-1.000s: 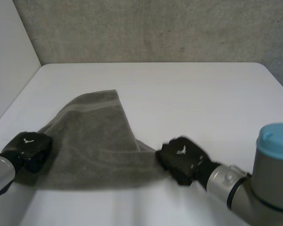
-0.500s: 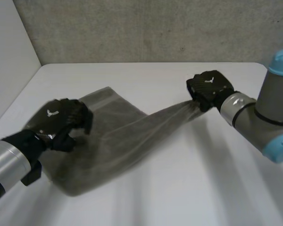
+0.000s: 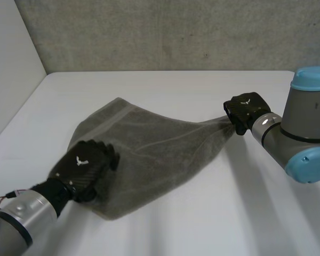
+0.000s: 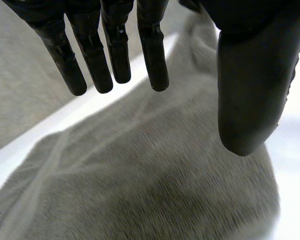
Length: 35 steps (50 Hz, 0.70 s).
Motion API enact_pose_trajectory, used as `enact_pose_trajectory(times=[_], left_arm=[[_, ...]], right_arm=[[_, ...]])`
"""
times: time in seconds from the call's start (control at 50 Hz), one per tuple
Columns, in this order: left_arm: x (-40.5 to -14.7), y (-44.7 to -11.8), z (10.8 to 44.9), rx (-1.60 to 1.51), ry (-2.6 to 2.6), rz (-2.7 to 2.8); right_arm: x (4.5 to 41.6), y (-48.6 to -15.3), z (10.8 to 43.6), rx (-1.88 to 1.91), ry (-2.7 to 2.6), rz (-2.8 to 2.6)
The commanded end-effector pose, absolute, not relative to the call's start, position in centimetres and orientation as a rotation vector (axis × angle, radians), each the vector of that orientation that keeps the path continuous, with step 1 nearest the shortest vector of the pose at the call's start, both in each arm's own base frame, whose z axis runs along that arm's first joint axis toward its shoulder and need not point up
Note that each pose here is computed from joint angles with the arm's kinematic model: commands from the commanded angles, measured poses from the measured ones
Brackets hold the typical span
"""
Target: Fold the towel.
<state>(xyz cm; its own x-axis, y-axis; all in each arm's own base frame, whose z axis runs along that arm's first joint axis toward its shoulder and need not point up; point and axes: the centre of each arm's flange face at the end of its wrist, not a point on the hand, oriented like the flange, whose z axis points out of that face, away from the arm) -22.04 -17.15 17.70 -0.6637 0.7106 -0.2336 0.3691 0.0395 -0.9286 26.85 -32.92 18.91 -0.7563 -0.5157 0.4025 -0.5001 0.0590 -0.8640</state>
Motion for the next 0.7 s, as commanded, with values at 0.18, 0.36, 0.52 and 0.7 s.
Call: enact_pose_trajectory(times=[0.18, 0.36, 0.52, 0.7], left_arm=[[-23.4, -17.0, 12.5, -1.396, -2.106, 1.622], [-23.8, -17.3, 12.9, -1.393, -2.090, 1.645], [-23.9, -17.1, 12.5, -1.408, -2.090, 1.621], [-23.9, -17.0, 12.0, -1.415, -2.103, 1.594]], right_arm=[[26.6, -32.3, 17.6, -1.097, 2.283, -1.825], [26.6, -32.3, 17.4, -1.098, 2.286, -1.819], [26.6, -32.2, 17.1, -1.104, 2.292, -1.807], [26.6, -32.1, 17.1, -1.107, 2.291, -1.805]])
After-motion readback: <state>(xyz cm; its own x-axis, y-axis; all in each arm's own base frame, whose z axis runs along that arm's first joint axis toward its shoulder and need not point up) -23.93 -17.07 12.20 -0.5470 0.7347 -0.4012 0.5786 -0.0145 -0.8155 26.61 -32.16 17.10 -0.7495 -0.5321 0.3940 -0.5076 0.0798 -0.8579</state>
